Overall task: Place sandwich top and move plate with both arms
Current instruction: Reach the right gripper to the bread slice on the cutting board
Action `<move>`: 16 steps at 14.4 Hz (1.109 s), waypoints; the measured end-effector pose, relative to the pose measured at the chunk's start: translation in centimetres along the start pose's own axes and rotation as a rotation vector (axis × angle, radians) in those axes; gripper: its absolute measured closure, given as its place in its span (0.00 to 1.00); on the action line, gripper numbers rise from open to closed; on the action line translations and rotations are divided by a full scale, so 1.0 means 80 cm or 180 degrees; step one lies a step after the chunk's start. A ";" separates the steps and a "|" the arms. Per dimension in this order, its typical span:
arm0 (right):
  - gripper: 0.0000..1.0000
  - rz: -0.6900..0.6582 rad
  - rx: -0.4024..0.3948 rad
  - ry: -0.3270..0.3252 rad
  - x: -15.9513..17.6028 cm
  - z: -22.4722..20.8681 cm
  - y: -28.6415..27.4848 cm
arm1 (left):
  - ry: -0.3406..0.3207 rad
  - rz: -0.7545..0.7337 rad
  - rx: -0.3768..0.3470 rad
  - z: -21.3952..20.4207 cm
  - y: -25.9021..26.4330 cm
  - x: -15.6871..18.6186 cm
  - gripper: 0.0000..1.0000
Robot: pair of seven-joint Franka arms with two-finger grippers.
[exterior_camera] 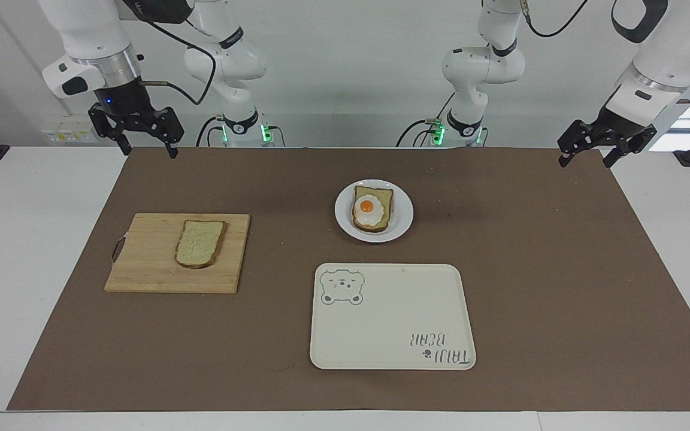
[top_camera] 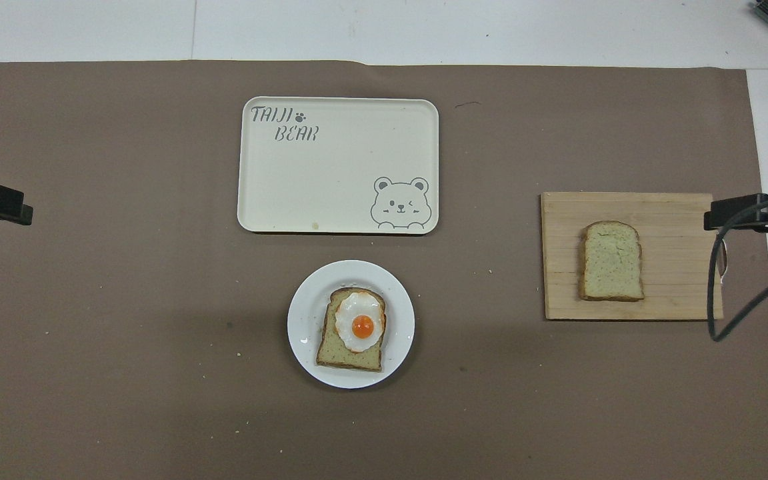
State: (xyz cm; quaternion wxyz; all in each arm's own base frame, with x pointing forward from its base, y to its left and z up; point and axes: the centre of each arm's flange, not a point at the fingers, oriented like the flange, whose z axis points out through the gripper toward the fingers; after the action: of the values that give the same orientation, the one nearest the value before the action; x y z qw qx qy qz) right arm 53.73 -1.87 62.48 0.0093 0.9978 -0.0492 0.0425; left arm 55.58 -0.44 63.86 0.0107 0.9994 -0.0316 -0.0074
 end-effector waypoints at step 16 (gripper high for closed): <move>0.00 -0.0130 0.0320 -0.0239 0.028 0.255 0.069 | 0.0000 -0.0001 0.0000 0.000 0.000 0.000 0.00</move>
State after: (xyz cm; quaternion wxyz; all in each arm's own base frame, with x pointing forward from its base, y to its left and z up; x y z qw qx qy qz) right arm 57.11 -8.03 42.45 -0.0419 0.9987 -0.0270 0.0072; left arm 55.58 -0.43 63.86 0.0107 0.9994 -0.0314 -0.0074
